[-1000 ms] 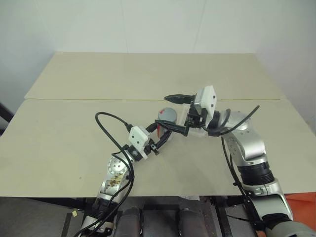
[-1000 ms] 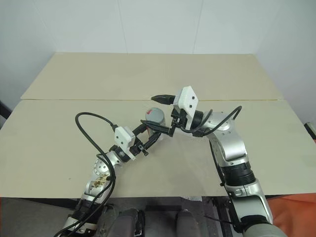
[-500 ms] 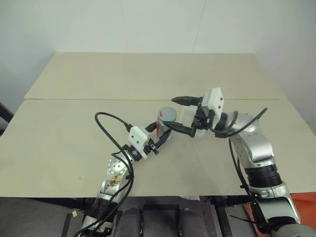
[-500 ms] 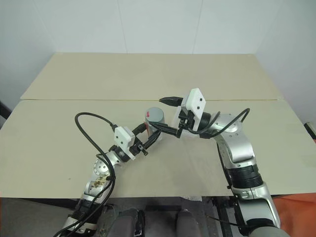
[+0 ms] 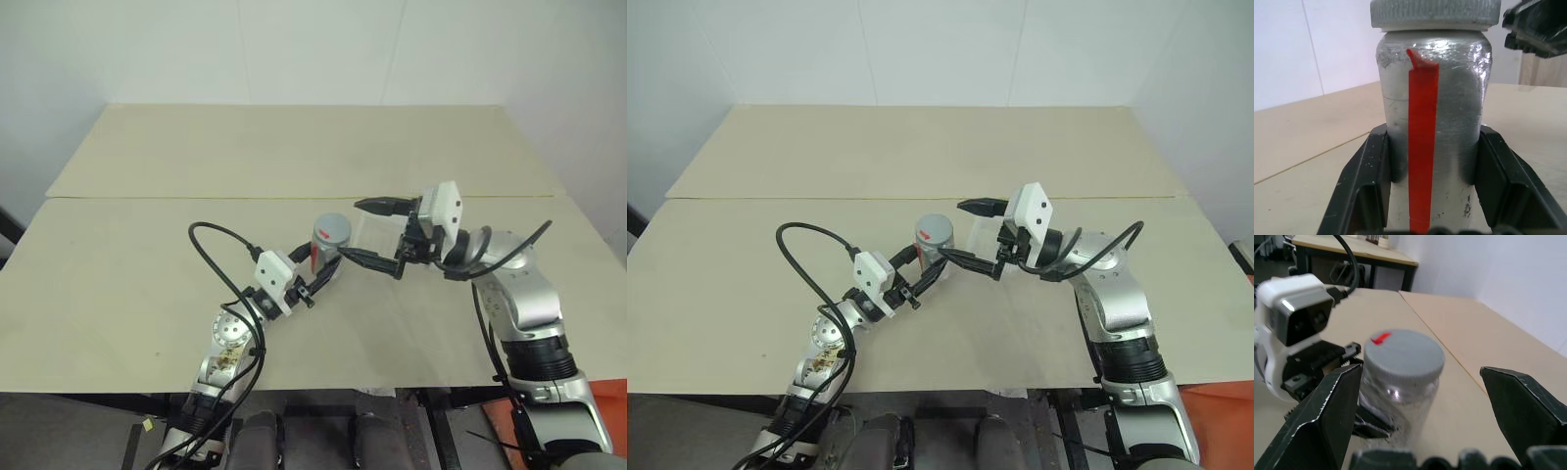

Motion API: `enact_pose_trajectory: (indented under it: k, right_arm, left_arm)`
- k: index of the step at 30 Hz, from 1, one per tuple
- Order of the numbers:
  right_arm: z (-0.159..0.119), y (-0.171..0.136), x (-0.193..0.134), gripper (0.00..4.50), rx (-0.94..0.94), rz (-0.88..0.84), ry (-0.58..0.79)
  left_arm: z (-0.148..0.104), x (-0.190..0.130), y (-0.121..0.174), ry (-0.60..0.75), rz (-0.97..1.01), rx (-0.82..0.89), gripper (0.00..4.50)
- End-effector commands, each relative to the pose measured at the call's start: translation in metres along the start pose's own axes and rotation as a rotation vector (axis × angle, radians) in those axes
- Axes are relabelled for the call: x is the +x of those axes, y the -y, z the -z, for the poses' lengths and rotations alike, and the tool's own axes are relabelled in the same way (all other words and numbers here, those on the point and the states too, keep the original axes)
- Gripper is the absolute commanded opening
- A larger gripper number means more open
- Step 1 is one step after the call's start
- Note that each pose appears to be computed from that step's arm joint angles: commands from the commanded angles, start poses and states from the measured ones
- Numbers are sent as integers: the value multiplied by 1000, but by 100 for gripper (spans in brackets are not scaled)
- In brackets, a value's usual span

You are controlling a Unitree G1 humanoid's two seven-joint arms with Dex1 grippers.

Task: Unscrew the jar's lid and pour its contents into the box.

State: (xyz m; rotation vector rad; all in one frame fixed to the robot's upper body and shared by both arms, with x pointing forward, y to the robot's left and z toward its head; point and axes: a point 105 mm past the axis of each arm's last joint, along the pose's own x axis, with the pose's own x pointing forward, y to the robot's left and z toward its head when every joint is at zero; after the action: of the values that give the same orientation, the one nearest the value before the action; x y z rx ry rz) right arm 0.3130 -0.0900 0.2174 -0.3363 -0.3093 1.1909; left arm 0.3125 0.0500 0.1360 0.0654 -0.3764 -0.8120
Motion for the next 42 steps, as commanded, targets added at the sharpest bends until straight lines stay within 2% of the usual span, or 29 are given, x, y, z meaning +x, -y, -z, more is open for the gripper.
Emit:
enact_pose_trajectory:
  k: [1, 11, 22, 25, 26, 38, 39, 41, 42]
  right_arm:
    - [-18, -3, 3, 447, -20, -29, 56]
    - [-11, 2, 19, 447, 68, -29, 56]
    - [-9, 0, 21, 447, 105, -66, 57]
    - [-9, 0, 20, 390, 107, -65, 58]
    - [-9, 0, 20, 358, 100, -65, 55]
    - [-7, 0, 19, 358, 107, -62, 52]
    - [-7, -1, 19, 320, 108, -63, 53]
    - [-7, -1, 19, 279, 96, -58, 51]
    - [-7, -1, 19, 279, 93, -56, 50]
  left_arm:
    - [-13, 4, 1, 60, 10, 20, 199]
    - [-14, 5, 3, 68, 19, 38, 199]
    - [-14, 5, 3, 70, 14, 37, 199]
    - [-14, 5, 4, 72, 15, 38, 199]
    - [-14, 5, 3, 74, 14, 39, 199]
    - [-13, 5, 4, 71, 16, 41, 199]
    - [-13, 5, 3, 70, 16, 41, 199]
    - [-13, 5, 3, 70, 15, 42, 199]
    - [-13, 5, 3, 70, 15, 42, 199]
